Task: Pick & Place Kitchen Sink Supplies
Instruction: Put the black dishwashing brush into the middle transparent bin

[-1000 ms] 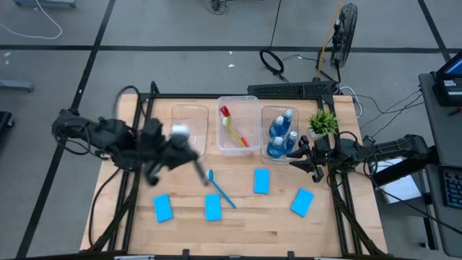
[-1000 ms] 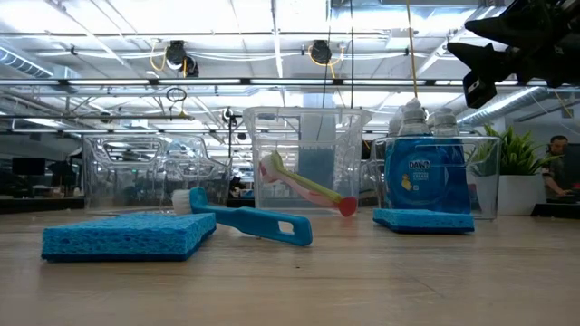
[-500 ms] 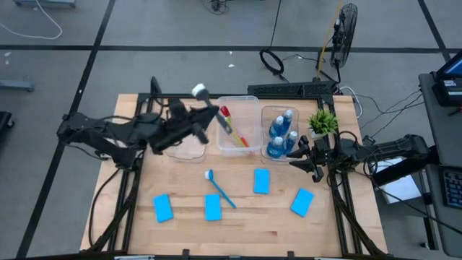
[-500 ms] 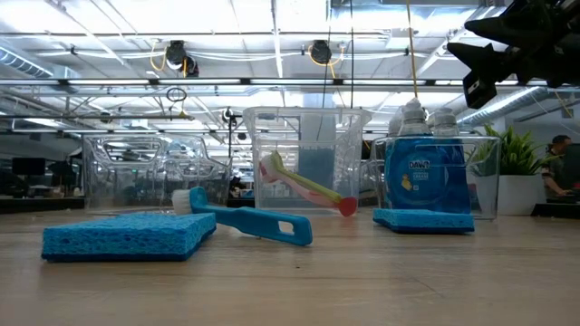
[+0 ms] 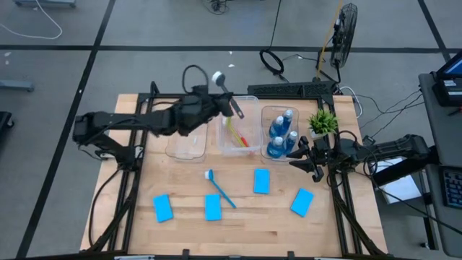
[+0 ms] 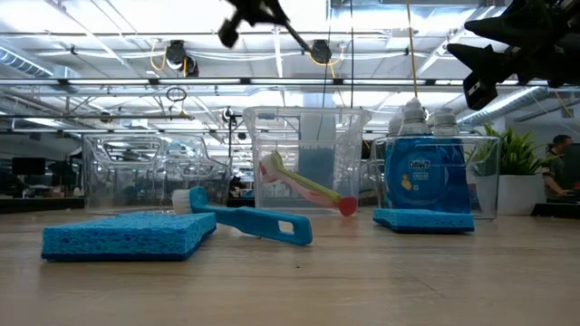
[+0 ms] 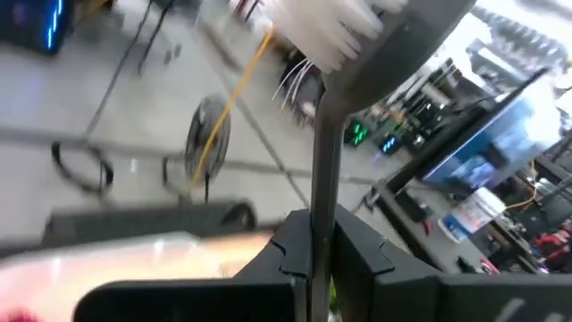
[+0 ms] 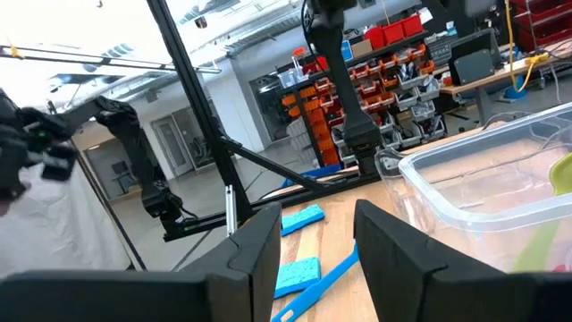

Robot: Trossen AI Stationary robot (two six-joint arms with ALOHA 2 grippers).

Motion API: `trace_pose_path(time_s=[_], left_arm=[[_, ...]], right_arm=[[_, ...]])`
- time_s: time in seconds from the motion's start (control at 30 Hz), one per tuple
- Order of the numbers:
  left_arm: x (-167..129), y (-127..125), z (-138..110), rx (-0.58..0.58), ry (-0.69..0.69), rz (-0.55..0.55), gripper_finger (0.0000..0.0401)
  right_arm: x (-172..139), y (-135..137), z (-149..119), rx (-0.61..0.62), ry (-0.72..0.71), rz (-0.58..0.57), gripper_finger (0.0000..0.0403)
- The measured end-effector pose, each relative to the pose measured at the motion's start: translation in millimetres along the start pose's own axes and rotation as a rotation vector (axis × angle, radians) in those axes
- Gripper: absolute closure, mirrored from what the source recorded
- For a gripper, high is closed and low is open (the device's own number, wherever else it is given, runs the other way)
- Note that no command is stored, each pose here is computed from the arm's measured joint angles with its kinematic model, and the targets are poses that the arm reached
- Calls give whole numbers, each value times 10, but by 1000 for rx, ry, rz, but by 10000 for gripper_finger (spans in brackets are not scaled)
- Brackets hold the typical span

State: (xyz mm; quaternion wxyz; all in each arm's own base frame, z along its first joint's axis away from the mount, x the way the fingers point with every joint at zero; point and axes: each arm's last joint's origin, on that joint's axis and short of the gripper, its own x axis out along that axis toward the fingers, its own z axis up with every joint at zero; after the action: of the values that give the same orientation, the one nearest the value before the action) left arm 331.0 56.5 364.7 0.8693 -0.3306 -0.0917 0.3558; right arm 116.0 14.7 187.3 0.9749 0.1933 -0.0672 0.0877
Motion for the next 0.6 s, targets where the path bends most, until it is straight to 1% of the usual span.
trace_pose_path(time_s=[0.1, 0.2, 0.33, 0.5, 0.6], left_arm=[[170, 148, -107, -81, 88, 38, 381], [292, 270, -191, -118, 150, 79, 381], [387, 373, -289, -171, 196, 131, 381], [461, 451, -429, -208, 253, 175, 381], [483, 513, -525, -221, 312, 216, 381]], right_arm=[[0, -1, -4, 1, 5, -1, 273], [0, -1, -4, 0, 4, -1, 273], [0, -2, -3, -1, 4, -2, 273], [0, -2, -4, -3, 4, -1, 273], [0, -2, -4, -3, 4, -1, 273]])
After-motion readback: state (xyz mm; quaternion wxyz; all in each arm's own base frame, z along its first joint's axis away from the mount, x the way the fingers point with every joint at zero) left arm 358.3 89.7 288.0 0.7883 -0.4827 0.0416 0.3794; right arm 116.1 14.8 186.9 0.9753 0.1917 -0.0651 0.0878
